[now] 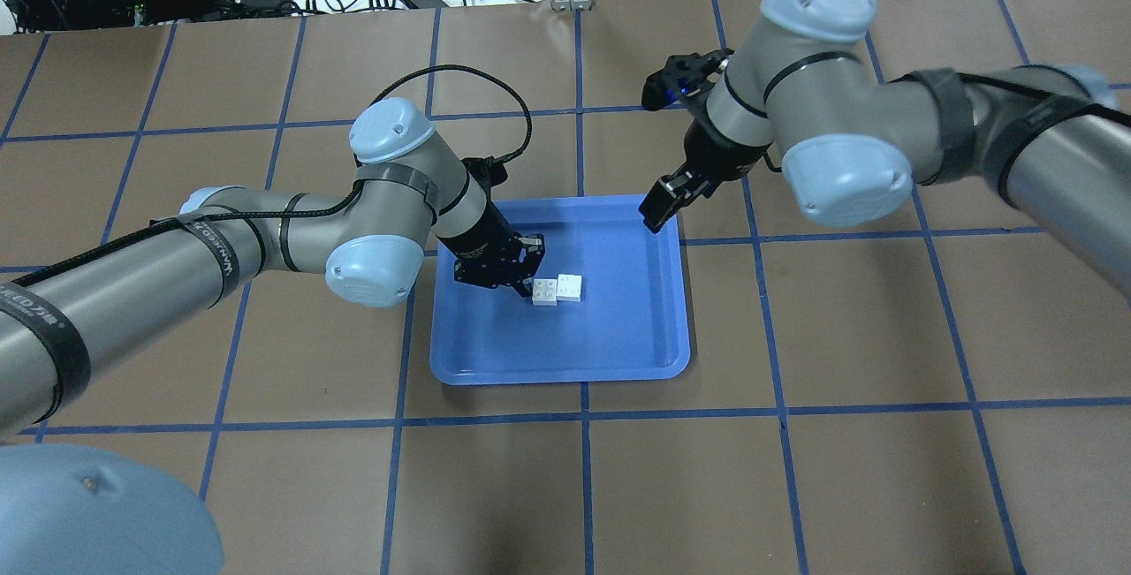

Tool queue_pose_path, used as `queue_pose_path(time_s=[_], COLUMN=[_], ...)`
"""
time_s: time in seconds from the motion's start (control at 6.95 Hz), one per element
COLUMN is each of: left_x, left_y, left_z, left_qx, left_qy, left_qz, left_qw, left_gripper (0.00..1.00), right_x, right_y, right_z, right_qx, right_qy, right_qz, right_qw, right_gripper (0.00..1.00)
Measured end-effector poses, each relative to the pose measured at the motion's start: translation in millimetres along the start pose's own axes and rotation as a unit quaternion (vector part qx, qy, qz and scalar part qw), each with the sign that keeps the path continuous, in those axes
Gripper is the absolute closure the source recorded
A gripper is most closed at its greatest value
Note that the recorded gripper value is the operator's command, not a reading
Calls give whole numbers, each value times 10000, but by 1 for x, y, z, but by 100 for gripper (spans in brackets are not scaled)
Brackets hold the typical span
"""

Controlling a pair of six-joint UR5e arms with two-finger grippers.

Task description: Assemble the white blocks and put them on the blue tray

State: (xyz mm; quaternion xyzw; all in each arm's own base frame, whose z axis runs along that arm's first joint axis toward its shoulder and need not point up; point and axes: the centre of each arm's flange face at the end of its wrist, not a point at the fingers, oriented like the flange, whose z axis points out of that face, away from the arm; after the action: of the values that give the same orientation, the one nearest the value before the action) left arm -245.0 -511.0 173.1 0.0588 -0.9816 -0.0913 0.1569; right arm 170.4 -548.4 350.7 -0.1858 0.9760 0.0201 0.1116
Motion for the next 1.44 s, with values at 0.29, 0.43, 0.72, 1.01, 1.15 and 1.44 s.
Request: queue_pose_path(time_s=[0.29, 0.43, 0.72, 1.01, 1.15, 1.44], left_x=[5, 6, 8, 9, 9, 9], left_y=[3, 4, 5, 4, 4, 3], left_z=[3, 3, 4, 3, 2, 1], left_qx=[-16, -18, -23, -3, 4, 11], left_qy=[-10, -12, -13, -1, 4, 11], left_qz=[3, 8, 14, -4, -15, -81], left_qw=[10000, 10000, 10000, 10000, 10000, 10000], left_gripper=[100, 100, 100, 100, 100, 100], right_x=[14, 11, 10, 7, 7, 8], right_y=[8, 17, 31, 38, 41, 47], right_z=[-50, -67, -89, -101, -103, -109], right_qx=[-240, -256, -218, -112, -103, -88], right_qy=[314, 442, 725, 852, 913, 1141], right_qz=[1289, 1712, 2252, 2365, 2382, 2378], right_qw=[9909, 9839, 9714, 9678, 9669, 9645], right_gripper=[0, 0, 0, 0, 0, 0])
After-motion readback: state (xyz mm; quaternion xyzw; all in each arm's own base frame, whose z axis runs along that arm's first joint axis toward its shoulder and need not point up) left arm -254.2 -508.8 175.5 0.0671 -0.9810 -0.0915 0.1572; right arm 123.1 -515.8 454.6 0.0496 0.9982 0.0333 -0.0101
